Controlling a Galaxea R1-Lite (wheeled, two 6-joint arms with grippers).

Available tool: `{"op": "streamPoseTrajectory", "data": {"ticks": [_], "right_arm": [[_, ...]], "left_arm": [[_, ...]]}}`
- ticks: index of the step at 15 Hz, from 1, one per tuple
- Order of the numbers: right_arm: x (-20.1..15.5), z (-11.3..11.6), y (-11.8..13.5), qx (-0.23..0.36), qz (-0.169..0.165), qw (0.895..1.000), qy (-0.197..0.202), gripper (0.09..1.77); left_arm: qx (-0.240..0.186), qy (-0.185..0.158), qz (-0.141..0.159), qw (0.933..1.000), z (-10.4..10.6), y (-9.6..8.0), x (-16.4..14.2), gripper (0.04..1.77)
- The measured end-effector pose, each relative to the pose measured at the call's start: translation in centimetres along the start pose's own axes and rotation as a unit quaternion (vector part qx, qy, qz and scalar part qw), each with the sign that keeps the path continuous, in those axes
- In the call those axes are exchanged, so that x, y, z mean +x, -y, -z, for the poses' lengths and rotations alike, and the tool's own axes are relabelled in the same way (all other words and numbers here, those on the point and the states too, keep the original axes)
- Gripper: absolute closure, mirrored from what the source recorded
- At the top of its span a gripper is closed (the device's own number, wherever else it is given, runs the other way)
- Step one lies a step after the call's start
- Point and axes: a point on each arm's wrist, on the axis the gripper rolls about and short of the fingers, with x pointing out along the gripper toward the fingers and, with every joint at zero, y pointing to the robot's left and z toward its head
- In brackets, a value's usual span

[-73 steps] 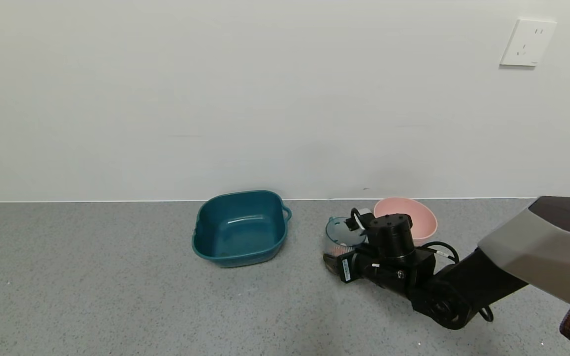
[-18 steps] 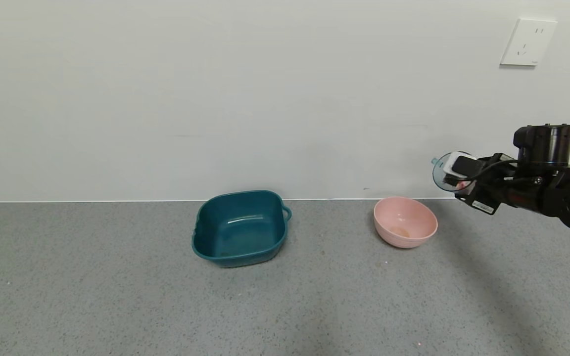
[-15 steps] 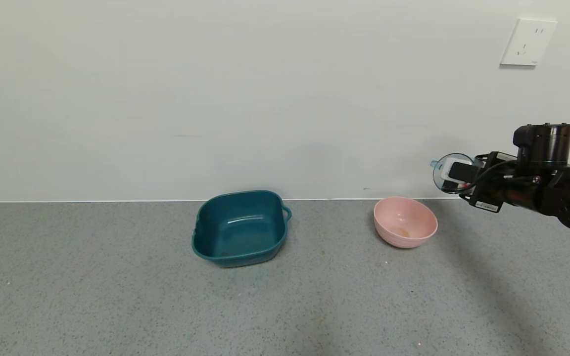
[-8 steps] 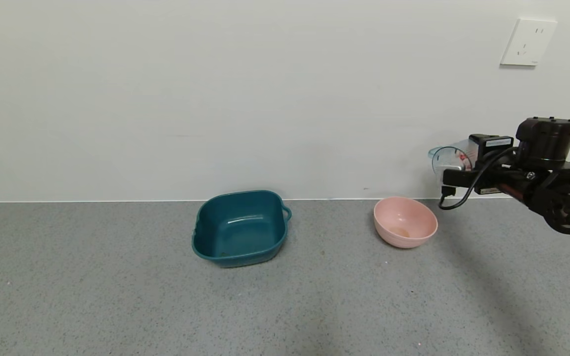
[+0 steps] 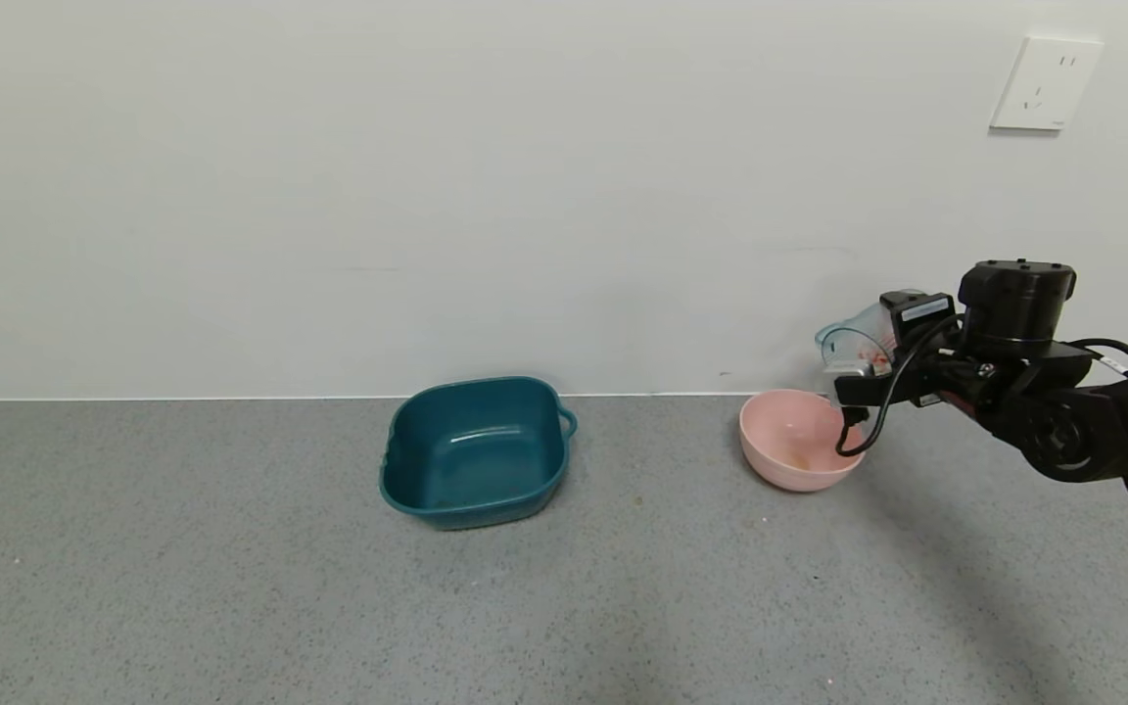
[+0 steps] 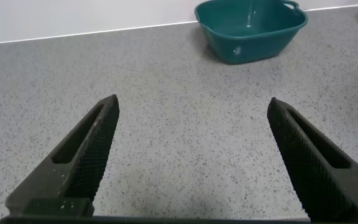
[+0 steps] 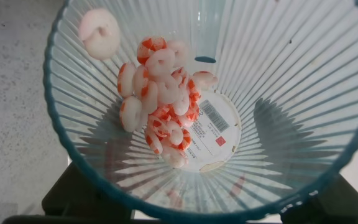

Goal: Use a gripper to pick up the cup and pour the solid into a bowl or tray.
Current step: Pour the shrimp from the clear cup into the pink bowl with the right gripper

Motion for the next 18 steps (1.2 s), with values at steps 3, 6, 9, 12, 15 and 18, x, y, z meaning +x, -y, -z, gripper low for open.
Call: {"op": "streamPoseTrajectory", "data": {"ticks": [3,6,9,12,15,18], "right_arm": [[0.3,-0.9,-0.3,-0.041,0.005,0.999,0.007,0.54],[0.8,-1.1,-0.2,-0.101,0.03,0.994,-0.005,0.54],[1.1,-1.3,-0.2,-0.161,0.046,0.986,-0.015,0.54],[1.0,-1.6,0.1,-0.21,0.065,0.975,-0.024,0.54],[0.9,-2.0,0.3,-0.239,0.07,0.968,-0.023,0.54],[0.7,-2.5,0.9,-0.262,0.09,0.961,-0.029,0.54]], "left_arm": [[0.0,0.0,0.0,1.0,0.0,0.0,0.0,0.09],[0.0,0.0,0.0,1.0,0.0,0.0,0.0,0.09],[0.0,0.0,0.0,1.0,0.0,0.0,0.0,0.09],[0.0,0.0,0.0,1.0,0.0,0.0,0.0,0.09],[0.0,0.0,0.0,1.0,0.0,0.0,0.0,0.09],[0.0,0.0,0.0,1.0,0.0,0.0,0.0,0.09]]}}
